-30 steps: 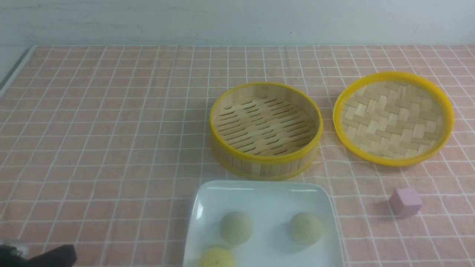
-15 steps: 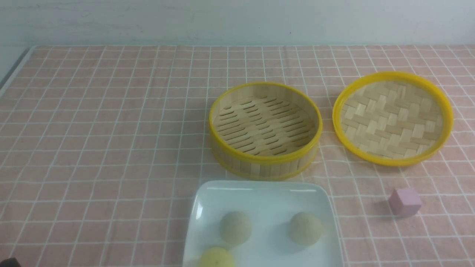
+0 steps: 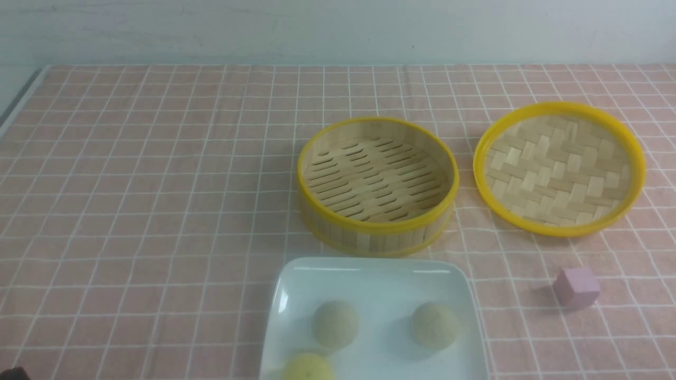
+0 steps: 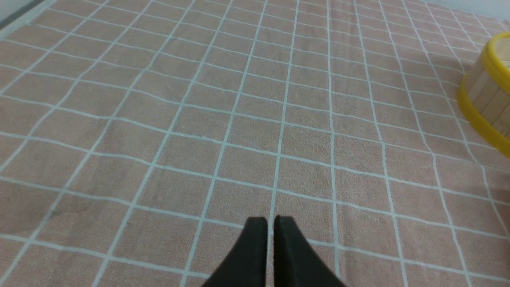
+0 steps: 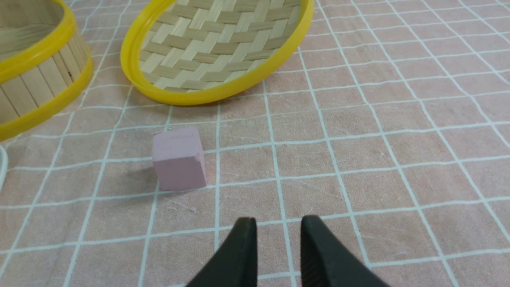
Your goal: Put the steamed buns into the plate on the pink tablecloth.
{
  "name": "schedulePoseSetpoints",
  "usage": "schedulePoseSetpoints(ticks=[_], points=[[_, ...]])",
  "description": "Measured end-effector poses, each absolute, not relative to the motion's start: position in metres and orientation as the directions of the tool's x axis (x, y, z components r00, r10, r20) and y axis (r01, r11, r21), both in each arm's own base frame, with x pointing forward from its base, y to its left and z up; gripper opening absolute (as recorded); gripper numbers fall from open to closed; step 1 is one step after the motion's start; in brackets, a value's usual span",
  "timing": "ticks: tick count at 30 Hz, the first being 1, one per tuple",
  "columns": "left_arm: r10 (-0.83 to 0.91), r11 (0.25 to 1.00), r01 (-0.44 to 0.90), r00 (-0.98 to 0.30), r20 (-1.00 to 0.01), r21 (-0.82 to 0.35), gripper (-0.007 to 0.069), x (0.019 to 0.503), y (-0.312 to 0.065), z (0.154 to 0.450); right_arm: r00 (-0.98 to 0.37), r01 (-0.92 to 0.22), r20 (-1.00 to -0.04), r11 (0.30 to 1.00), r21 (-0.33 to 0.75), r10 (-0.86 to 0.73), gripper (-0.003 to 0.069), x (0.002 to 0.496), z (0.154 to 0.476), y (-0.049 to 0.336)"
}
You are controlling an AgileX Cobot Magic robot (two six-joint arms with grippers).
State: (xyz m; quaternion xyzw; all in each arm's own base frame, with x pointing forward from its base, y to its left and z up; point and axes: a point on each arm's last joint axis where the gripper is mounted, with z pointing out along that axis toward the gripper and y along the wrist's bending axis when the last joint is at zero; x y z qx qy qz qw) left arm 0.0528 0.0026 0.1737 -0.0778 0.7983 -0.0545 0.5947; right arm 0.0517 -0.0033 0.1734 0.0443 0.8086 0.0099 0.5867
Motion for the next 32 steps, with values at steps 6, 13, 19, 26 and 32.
schedulePoseSetpoints(ticks=[6,13,19,26,32], points=[[-0.189,0.982,-0.059,-0.281,-0.941,-0.18,0.0062,0.0528,0.0026,0.1737,-0.308,0.06,-0.948,0.996,0.068,0.083,0.0157,0.0517,0.1734,-0.0033],[-0.189,0.982,-0.059,-0.281,-0.941,-0.18,0.007,0.0528,0.0026,0.1737,-0.308,0.06,-0.948,0.996,0.068,0.083,0.0167,0.0517,0.1734,-0.0033],[-0.189,0.982,-0.059,-0.281,-0.941,-0.18,0.0077,0.0528,0.0026,0.1737,-0.308,0.06,-0.948,0.996,0.068,0.083,0.0169,0.0517,0.1734,-0.0033],[-0.189,0.982,-0.059,-0.281,-0.941,-0.18,0.0086,0.0528,0.0026,0.1737,-0.308,0.06,-0.948,0.996,0.068,0.083,0.0176,0.0517,0.1734,-0.0033],[-0.189,0.982,-0.059,-0.281,-0.941,-0.18,0.0091,0.0528,0.0026,0.1737,-0.308,0.06,-0.948,0.996,0.068,0.083,0.0185,0.0517,0.1734,-0.0033]])
